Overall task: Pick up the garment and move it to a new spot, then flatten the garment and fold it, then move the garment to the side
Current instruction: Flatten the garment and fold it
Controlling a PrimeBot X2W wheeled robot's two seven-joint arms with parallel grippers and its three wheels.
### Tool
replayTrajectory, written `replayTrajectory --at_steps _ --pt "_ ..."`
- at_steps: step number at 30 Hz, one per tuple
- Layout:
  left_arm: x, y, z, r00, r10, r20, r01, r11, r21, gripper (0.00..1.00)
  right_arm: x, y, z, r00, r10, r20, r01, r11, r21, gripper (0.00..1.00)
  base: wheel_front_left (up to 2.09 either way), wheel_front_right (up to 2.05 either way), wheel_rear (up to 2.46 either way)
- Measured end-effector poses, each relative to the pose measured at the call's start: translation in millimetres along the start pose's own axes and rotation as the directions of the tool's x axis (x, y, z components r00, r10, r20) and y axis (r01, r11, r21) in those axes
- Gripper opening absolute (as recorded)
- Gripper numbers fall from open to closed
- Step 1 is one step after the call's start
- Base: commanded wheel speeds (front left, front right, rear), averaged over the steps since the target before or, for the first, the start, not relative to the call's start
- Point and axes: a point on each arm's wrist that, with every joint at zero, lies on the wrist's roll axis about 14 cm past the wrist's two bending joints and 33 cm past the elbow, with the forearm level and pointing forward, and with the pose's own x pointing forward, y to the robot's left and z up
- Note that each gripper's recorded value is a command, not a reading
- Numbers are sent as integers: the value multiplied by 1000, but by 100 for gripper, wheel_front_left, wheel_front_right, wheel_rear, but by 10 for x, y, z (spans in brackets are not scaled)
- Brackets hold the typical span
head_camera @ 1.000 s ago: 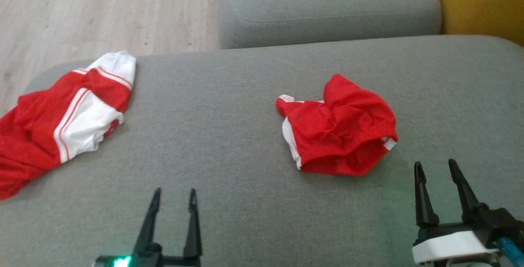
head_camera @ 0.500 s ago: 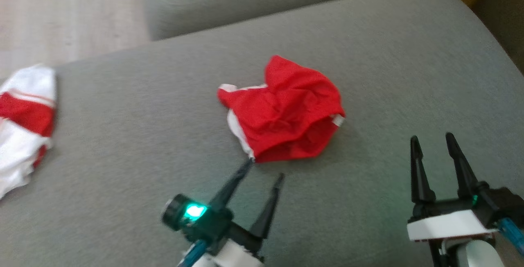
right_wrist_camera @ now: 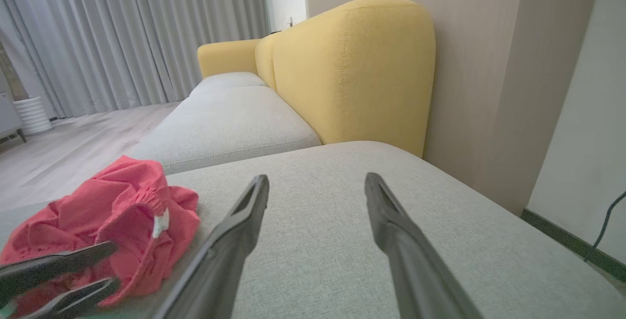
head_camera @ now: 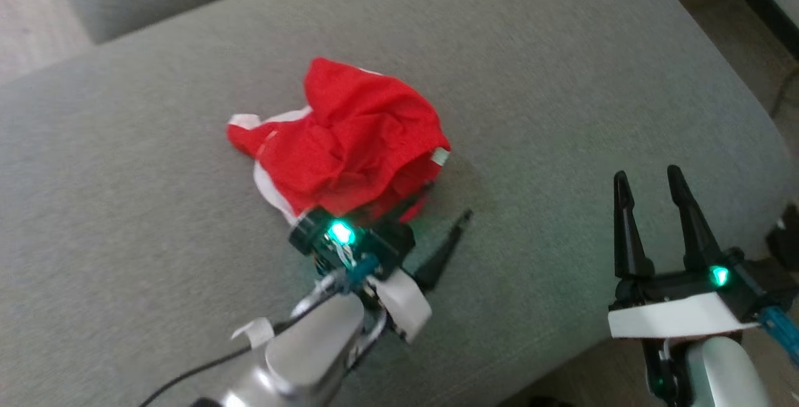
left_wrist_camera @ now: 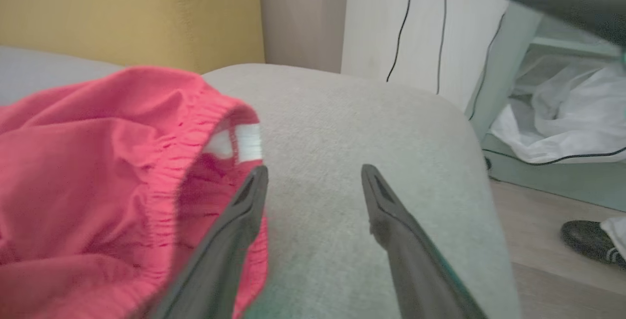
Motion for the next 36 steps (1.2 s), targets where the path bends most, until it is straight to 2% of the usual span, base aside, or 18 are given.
replayTrajectory --at_steps 5,15,33,34,35,36 --pt "163 201 -205 996 49 -68 -49 999 2 100 -3 -74 -66 999 -29 -30 29 999 -14 100 0 0 0" --pt "350 653 -138 987 156 -44 -155 988 15 100 59 -79 -134 998 -34 -55 33 999 -24 100 0 0 0" --pt "489 607 20 986 164 -28 -164 986 20 100 17 -53 -58 999 -27 -34 26 999 -21 100 0 0 0" --pt "486 631 -8 983 177 -38 -176 984 36 33 5 -65 -47 999 -31 -31 30 999 -21 100 0 0 0" --pt "488 630 -8 983 177 -39 -176 984 37 0 0 -69 -43 999 -32 -30 31 999 -21 100 0 0 0" --pt "490 623 -2 984 175 -39 -173 984 33 0 -2 -71 -39 999 -33 -29 32 999 -21 100 0 0 0"
